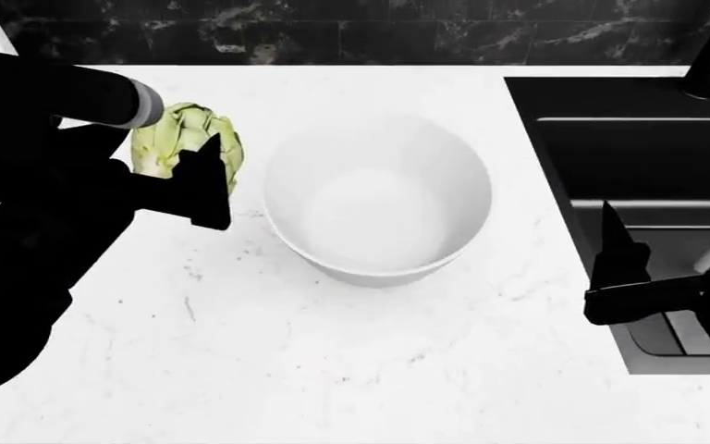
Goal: Pick the tomatos and chili peppers from the sink and place them in one bowl. Place the artichoke in the other bowl. Then turn off the sink faucet.
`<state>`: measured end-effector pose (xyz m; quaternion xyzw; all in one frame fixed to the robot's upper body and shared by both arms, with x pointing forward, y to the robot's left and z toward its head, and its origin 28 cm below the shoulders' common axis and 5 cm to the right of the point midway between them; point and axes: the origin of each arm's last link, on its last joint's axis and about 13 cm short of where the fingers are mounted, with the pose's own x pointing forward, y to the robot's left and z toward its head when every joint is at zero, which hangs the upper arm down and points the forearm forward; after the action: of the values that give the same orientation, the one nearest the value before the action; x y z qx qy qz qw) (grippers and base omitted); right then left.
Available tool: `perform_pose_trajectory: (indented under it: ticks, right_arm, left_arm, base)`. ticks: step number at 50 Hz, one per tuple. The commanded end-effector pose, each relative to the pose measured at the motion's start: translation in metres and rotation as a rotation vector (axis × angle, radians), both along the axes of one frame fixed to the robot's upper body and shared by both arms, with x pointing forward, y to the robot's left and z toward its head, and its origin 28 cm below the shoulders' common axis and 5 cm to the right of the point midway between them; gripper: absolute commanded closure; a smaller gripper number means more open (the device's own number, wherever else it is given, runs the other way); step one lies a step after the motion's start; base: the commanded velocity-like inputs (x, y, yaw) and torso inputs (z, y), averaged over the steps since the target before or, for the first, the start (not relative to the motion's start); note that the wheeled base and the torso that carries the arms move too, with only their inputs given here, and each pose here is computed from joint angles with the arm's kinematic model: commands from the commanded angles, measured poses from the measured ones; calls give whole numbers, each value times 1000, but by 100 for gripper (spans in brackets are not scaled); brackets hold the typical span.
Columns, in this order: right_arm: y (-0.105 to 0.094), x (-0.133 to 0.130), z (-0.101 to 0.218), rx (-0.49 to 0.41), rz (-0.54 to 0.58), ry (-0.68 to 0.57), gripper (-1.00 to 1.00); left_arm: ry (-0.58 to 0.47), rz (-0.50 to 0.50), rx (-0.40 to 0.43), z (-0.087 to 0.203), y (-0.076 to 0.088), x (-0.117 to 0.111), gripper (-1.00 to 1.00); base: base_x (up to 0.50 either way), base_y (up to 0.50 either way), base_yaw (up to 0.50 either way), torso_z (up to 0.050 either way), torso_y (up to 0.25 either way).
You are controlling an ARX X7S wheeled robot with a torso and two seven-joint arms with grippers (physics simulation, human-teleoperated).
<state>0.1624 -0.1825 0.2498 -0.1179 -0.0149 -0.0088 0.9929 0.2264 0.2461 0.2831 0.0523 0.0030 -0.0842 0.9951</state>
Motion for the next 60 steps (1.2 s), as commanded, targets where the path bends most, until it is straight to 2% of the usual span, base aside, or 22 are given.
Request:
perform_pose_trajectory:
  ticks: [1, 6, 9, 13, 15, 20, 25, 29, 34, 41, 42, 43, 45, 54, 60]
  right_arm:
    - [1, 1, 1, -6, 15, 2, -100]
    - [0, 1, 1, 7, 1, -10, -100]
    - [-1, 1, 2, 13, -6, -18, -100]
    - [-2, -1, 5, 10, -9, -21, -100]
    - [-2, -1, 5, 9, -6, -17, -100]
    - [-2, -1, 10, 6, -5, -21, -100]
    - [-1, 2, 15, -1, 0, -21, -100]
    - [0, 1, 18, -8, -3, -20, -100]
    - [1, 1, 14, 2, 2, -16, -100]
    - [-3, -4, 18, 3, -9, -29, -100]
    - [-3, -5, 18, 2, -12, -30, -100]
    - [-3, -7, 18, 3, -15, -34, -100]
    - [-4, -9, 17, 5, -18, -34, -100]
    - [-4, -11, 15, 14, -20, -33, -100]
    - [-4, -10, 12, 20, -22, -30, -100]
  left_arm:
    - [-39, 11, -34, 8, 1, 4, 100]
    - [-50, -17, -28, 15, -6, 9, 100]
    - [-75, -79, -23, 28, -14, 12, 100]
    - [-82, -157, -25, 41, -28, 24, 100]
    - [-83, -225, -20, 47, -40, 30, 100]
    - [-106, -345, 17, 55, -65, 32, 100]
    - [-78, -427, 11, 54, -82, 39, 100]
    - [-29, -512, 58, 47, -99, 45, 100]
    - [17, -558, 40, 41, -110, 48, 100]
    - [69, -553, 83, 22, -117, 52, 100]
    - [13, -498, 144, 19, -117, 56, 100]
    - [46, -521, 108, 19, -118, 56, 100]
    - [47, -500, 97, 20, -116, 59, 100]
    - [50, -443, 88, 14, -115, 75, 100]
    - [103, -443, 79, 2, -115, 83, 100]
  base:
    - [0, 0, 0, 0, 0]
    - [0, 0, 0, 0, 0]
    - [0, 0, 0, 0, 3]
    - [0, 0, 0, 0, 0]
    - [0, 0, 0, 0, 0]
    - [0, 0, 0, 0, 2]
    - [0, 0, 0, 2, 0]
    - [0, 0, 0, 0, 0]
    - [0, 0, 0, 0, 2]
    - [0, 0, 0, 0, 1]
    - [0, 0, 0, 0, 0]
    - [0, 0, 0, 0, 0]
    - [0, 0, 0, 0, 0]
    - [0, 0, 0, 0, 1]
    - [0, 0, 0, 2, 0]
